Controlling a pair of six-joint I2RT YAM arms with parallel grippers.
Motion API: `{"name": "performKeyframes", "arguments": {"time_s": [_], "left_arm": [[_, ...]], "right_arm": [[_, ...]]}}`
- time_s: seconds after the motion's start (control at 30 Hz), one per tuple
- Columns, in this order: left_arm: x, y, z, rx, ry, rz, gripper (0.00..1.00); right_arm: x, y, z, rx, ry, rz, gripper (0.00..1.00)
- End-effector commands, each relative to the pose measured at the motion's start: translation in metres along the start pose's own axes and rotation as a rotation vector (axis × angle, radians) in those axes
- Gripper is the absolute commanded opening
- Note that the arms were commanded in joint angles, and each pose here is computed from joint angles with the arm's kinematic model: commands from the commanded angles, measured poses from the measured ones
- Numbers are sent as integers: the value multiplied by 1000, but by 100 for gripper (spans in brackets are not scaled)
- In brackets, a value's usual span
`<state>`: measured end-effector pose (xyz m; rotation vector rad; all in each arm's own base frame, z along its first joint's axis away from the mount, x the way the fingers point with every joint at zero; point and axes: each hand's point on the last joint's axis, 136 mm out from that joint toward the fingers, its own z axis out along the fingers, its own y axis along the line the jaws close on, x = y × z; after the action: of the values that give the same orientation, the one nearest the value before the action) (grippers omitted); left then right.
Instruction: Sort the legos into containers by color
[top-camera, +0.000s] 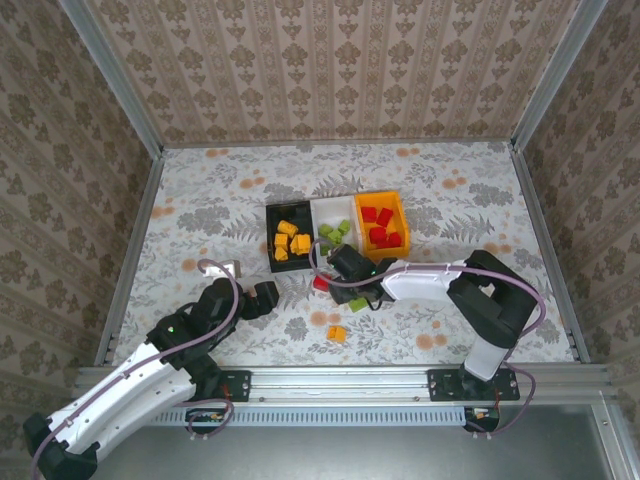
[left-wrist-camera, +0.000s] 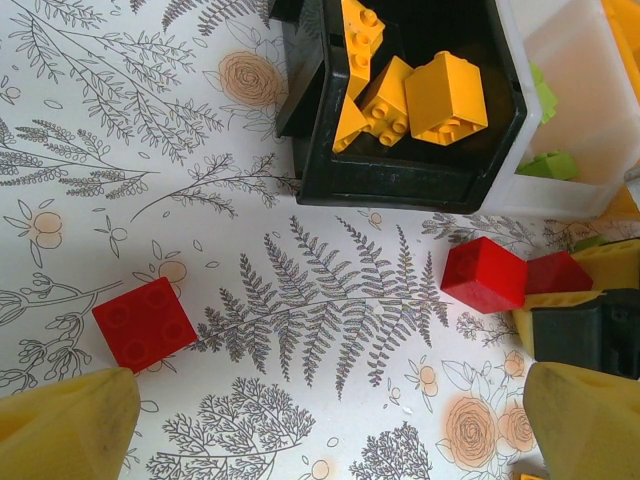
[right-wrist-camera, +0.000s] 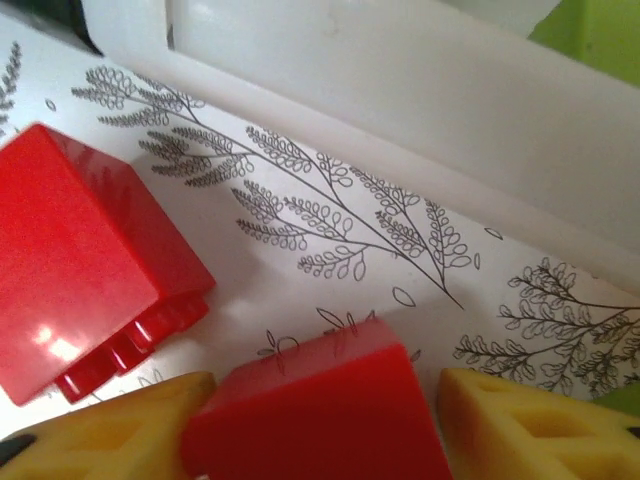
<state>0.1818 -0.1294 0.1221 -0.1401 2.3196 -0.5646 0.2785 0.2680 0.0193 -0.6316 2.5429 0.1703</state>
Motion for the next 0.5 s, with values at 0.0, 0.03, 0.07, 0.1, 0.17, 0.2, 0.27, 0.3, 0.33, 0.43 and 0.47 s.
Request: {"name": "performKeyframes", "arguments": {"time_s": [0.0, 0.03, 0.07, 0.1, 0.17, 0.2, 0.27, 0.3, 0.33, 0.43, 0.47], "left_arm": [[7, 8, 2, -20, 22, -17, 100], [7, 8, 2, -20, 23, -16, 100], [8, 8, 2, -21, 24, -17, 100], [8, 7, 2, -18, 24, -20, 100], [8, 7, 3, -15, 24, -17, 100], [8, 6, 3, -13, 24, -17, 100], [7, 6, 3, -9, 20, -17, 100], [6, 4, 2, -4, 20, -18, 100], [6, 4, 3, -2, 19, -17, 100], [6, 3, 4, 2, 20, -19, 100], [6, 3, 4, 4, 20, -19, 100]], "right_arm": [[-7, 2, -4, -15, -20, -4, 52], [-7, 3, -8, -23, -24, -1, 48], [-8, 2, -14, -30, -32, 4, 44], [-9, 2, -20, -36, -43, 9, 42], [-17, 1, -41, -50, -83, 28, 38], [-21, 0, -51, -54, -106, 36, 38], [-34, -10, -77, -33, -167, 65, 37], [-40, -17, -86, -14, -190, 84, 37], [-49, -29, -97, 11, -214, 122, 37], [-66, -74, -107, 88, -230, 266, 36], [-69, -91, -105, 117, -226, 315, 36]]}}
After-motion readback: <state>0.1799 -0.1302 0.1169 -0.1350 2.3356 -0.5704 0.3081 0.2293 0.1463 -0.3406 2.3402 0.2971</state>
